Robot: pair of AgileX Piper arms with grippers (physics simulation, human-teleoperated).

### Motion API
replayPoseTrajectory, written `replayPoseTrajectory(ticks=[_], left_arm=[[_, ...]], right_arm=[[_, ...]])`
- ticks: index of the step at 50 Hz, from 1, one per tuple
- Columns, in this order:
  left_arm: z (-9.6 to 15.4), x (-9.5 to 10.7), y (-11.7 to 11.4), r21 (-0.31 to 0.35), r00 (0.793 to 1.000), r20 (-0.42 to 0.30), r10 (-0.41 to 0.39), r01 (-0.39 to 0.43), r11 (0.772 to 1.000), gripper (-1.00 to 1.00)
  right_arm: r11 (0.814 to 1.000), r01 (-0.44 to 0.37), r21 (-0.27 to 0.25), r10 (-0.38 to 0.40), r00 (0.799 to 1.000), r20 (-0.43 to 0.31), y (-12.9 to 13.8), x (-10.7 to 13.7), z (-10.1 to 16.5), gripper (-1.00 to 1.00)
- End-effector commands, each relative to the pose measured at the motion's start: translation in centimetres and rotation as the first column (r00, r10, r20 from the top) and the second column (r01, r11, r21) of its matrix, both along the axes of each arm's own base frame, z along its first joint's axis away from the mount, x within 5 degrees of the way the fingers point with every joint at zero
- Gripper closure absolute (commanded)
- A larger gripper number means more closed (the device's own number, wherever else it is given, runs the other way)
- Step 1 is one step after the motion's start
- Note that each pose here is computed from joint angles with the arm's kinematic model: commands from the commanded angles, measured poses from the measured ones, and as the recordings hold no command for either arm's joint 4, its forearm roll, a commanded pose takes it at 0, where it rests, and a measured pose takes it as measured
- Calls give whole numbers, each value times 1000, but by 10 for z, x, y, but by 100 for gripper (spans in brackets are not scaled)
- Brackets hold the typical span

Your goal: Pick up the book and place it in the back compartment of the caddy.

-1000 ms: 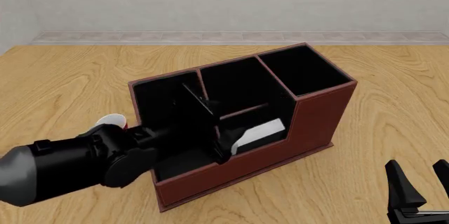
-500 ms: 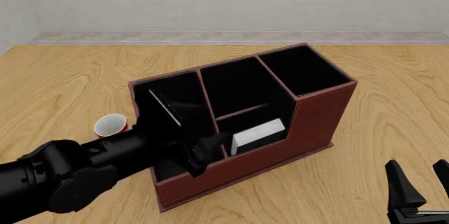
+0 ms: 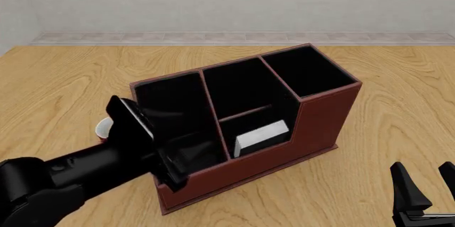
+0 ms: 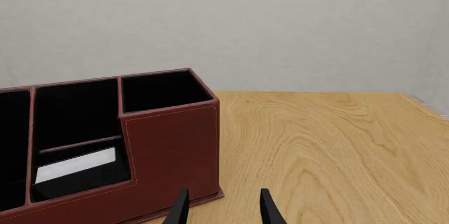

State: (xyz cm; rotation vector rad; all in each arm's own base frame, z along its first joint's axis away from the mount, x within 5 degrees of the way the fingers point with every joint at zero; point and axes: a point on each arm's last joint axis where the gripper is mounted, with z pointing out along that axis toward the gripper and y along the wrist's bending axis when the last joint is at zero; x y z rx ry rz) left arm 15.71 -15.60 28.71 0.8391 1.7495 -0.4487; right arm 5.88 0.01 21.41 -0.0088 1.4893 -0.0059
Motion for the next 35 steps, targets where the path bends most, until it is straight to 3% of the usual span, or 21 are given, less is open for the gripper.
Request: replayPoseTrajectory(ticks=[1,24,35], left_arm=[[2,-15,12,-17,1000,-7,-2,2,1000,-100],[5,-38,49,-60,998,21,63,-62,996,-100],[11,-54,69,-126,994,-2,110,-110,986,-100]], right_arm=[[1000,0,0,0,1000,0,0,0,0,-100],[1000,0,0,0,1000,0,0,0,0,-100],[1000,0,0,0,1000,0,0,0,0,-100]])
